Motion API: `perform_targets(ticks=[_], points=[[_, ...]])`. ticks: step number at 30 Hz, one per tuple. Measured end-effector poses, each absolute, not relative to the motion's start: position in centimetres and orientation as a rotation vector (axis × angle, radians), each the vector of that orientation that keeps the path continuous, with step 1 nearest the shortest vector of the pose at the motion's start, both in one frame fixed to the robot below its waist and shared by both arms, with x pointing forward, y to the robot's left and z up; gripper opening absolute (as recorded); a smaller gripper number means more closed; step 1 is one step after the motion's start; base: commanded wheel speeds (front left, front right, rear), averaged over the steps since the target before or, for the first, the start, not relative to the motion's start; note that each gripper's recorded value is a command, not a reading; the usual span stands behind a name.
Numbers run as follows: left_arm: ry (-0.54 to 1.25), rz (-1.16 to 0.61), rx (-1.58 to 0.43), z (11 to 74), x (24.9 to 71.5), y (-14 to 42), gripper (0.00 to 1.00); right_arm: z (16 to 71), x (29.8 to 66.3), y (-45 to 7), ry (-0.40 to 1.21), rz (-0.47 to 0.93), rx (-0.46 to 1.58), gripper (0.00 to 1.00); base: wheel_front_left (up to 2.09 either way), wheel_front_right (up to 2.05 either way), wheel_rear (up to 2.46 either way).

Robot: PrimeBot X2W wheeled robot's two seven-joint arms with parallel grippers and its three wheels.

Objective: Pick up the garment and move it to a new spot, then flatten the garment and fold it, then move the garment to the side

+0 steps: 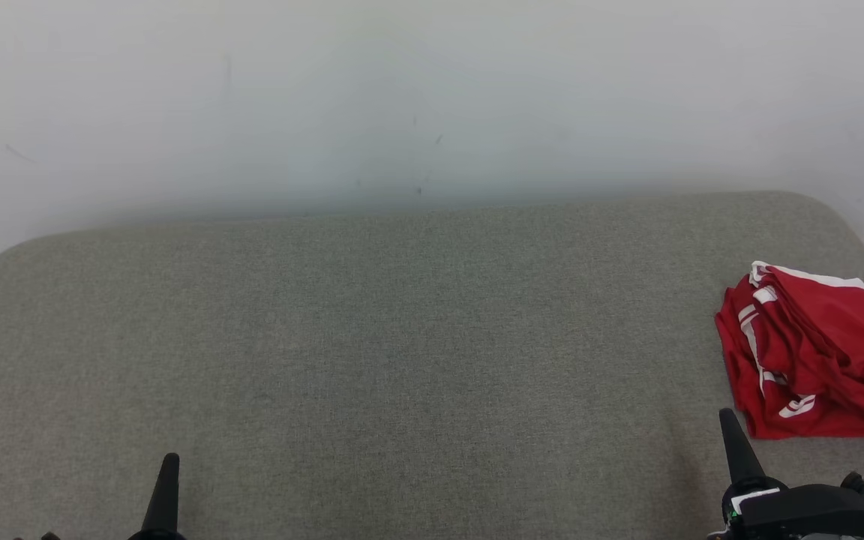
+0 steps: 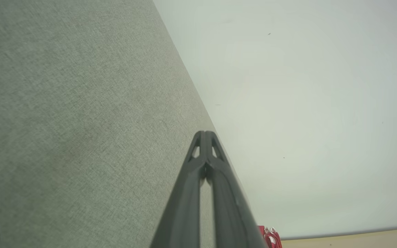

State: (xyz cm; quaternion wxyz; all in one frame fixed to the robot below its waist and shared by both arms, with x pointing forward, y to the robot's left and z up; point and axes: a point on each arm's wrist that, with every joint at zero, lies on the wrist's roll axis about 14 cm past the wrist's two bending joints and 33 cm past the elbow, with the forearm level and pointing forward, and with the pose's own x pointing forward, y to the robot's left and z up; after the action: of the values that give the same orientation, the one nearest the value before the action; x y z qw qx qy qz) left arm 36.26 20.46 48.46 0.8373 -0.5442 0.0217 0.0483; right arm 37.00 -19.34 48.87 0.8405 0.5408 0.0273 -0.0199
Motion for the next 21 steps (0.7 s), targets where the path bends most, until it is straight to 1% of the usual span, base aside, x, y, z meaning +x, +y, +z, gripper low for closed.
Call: perform_targets(ticks=[21], points=[[0.033,0.065,-1.340,49.3,37.4,20.1,0.00,49.5,37.7,-19.6,0.038,-0.033,1.334,0.00,0.00,0.00,0.00]])
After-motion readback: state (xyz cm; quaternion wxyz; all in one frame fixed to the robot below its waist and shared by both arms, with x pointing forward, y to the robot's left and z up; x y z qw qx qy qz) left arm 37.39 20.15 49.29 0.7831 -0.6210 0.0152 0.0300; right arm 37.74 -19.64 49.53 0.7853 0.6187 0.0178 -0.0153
